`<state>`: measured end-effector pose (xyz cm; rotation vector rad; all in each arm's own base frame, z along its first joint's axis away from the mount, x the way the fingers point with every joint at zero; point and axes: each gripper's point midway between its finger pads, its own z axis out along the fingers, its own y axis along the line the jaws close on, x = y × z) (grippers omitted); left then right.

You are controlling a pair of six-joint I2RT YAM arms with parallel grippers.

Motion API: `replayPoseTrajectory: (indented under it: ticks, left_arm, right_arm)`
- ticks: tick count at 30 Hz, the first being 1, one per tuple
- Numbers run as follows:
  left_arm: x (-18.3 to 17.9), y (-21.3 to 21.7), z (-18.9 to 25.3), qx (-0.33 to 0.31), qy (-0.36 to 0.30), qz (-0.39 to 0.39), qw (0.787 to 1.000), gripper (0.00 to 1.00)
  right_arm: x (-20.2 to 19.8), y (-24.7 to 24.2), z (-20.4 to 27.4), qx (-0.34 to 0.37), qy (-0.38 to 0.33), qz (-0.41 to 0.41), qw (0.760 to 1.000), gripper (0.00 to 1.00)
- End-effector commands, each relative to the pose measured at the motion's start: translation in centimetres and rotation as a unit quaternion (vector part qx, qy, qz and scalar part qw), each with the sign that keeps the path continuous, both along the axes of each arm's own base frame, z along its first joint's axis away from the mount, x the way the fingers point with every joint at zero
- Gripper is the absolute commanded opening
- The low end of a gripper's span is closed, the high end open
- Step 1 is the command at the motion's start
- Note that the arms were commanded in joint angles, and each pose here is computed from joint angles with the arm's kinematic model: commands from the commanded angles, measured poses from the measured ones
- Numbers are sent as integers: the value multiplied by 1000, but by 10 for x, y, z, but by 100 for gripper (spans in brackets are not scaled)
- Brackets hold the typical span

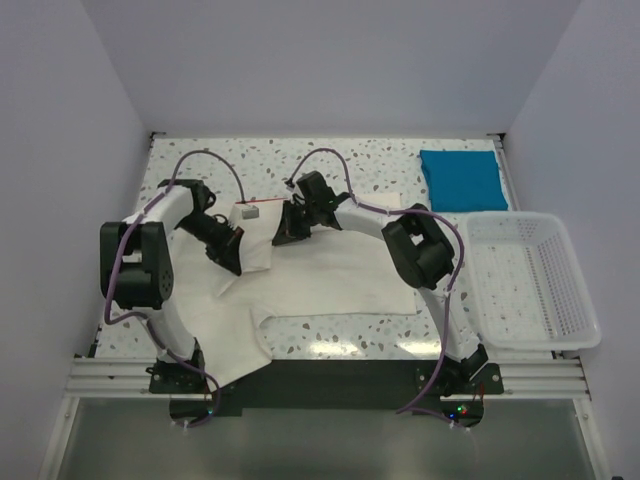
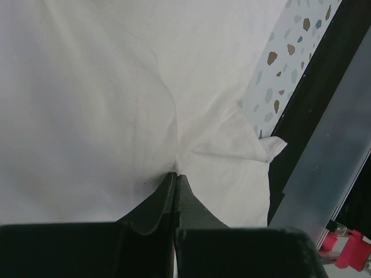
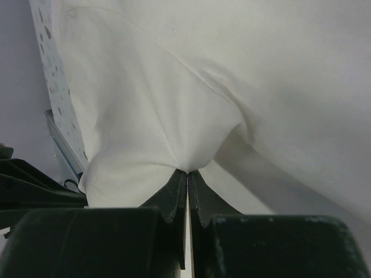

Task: Fold and stack the t-shirts
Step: Fold the tshirt

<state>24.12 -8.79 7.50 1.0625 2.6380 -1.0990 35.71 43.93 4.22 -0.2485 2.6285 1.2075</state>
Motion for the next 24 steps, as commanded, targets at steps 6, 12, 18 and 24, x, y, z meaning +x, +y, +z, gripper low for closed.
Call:
replayPoseTrajectory:
  ticks: [6, 12, 18, 24]
  left_arm:
    - [-12, -20, 0, -22, 19, -14, 999, 0]
    - [-14, -22, -4, -21, 21, -17, 999, 0]
    - [12, -14, 19, -37, -24, 5, 999, 33]
    - [113, 62, 68, -44, -130, 165, 977, 39]
  right_arm:
    - [-1, -8, 29, 7, -24, 8, 1000, 0]
    - [-5, -11, 24, 3, -18, 11, 1000, 0]
    - [-6, -11, 29, 1, -32, 31, 999, 15]
    - [-5, -16, 66, -2, -105, 94, 990, 37]
